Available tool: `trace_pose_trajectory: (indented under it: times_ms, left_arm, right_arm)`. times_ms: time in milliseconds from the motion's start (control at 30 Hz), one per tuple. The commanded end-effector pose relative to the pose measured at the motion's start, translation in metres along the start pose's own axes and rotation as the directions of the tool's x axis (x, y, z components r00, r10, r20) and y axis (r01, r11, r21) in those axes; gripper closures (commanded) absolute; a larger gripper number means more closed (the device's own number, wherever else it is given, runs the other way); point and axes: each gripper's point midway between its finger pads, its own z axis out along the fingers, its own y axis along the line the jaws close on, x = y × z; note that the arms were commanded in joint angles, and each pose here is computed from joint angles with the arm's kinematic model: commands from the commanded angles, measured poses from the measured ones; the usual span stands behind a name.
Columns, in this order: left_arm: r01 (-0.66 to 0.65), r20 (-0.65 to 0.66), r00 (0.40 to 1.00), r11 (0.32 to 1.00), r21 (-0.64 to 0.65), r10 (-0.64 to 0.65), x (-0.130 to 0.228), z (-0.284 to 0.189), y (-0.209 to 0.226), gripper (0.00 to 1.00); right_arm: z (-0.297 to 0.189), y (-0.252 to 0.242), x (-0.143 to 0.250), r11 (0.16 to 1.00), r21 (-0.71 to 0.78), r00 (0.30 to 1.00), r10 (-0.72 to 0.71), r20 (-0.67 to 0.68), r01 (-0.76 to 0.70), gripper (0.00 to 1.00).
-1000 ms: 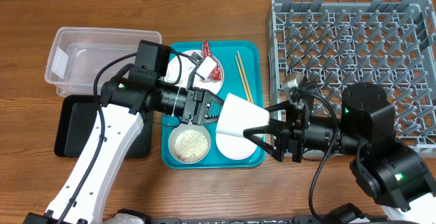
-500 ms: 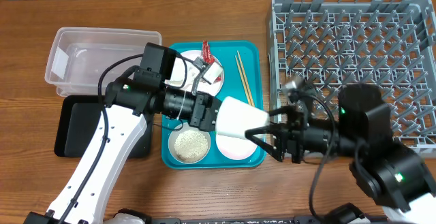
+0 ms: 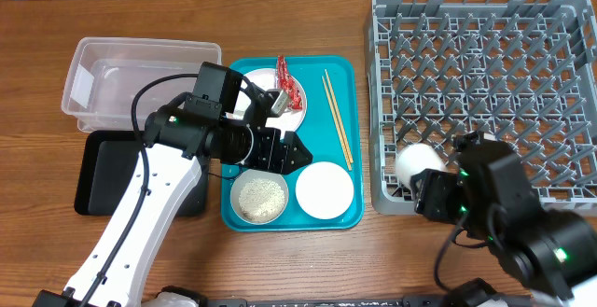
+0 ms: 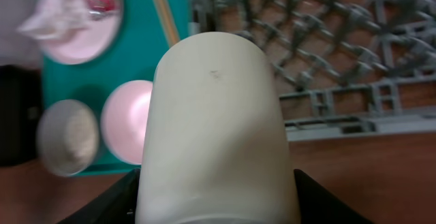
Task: Sort waste into correct bins and load items into the dishwasher
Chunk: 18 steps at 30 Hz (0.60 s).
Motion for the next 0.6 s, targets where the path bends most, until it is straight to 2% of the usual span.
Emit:
trace_pose_trajectory:
  times_ms: [0, 267, 333, 367, 433, 500, 567]
  left_arm:
    - [-0.002, 0.002, 1.000, 1.000, -0.030, 0.002, 0.000, 0.000, 0.000, 0.26]
    - [0.012, -0.021, 1.000, 0.998, -0.069, -0.013, 0.006, 0.000, 0.006, 0.25]
    - [0.014, -0.031, 0.999, 0.996, -0.085, -0.016, 0.009, 0.000, 0.009, 0.25]
    - [0.012, -0.036, 0.999, 0.996, -0.086, -0.015, 0.011, 0.000, 0.009, 0.26]
    - [0.015, -0.041, 0.999, 0.996, -0.087, -0.018, 0.012, 0.000, 0.009, 0.27]
    - [0.013, -0.044, 0.999, 0.996, -0.088, -0.017, 0.013, 0.000, 0.008, 0.28]
    - [0.017, -0.043, 0.999, 0.994, -0.110, -0.022, 0.013, 0.001, 0.012, 0.32]
  right_arm:
    - [0.012, -0.017, -0.017, 0.982, 0.162, 0.995, 0.091, 0.035, -0.095, 0.45]
    - [0.071, -0.010, -0.001, 0.962, 0.271, 0.975, 0.082, -0.205, -0.024, 0.37]
    - [0.078, -0.009, 0.004, 0.959, 0.284, 0.966, 0.087, -0.243, -0.014, 0.30]
    - [0.080, -0.008, 0.005, 0.959, 0.283, 0.963, 0.088, -0.253, -0.014, 0.19]
    - [0.082, -0.006, 0.001, 0.962, 0.271, 0.967, 0.087, -0.238, -0.020, 0.05]
    - [0.078, 0.000, -0.007, 0.968, 0.248, 0.975, 0.085, -0.207, -0.031, 0.00]
    - [0.067, 0.008, -0.020, 0.976, 0.214, 0.983, 0.082, -0.161, -0.046, 0.00]
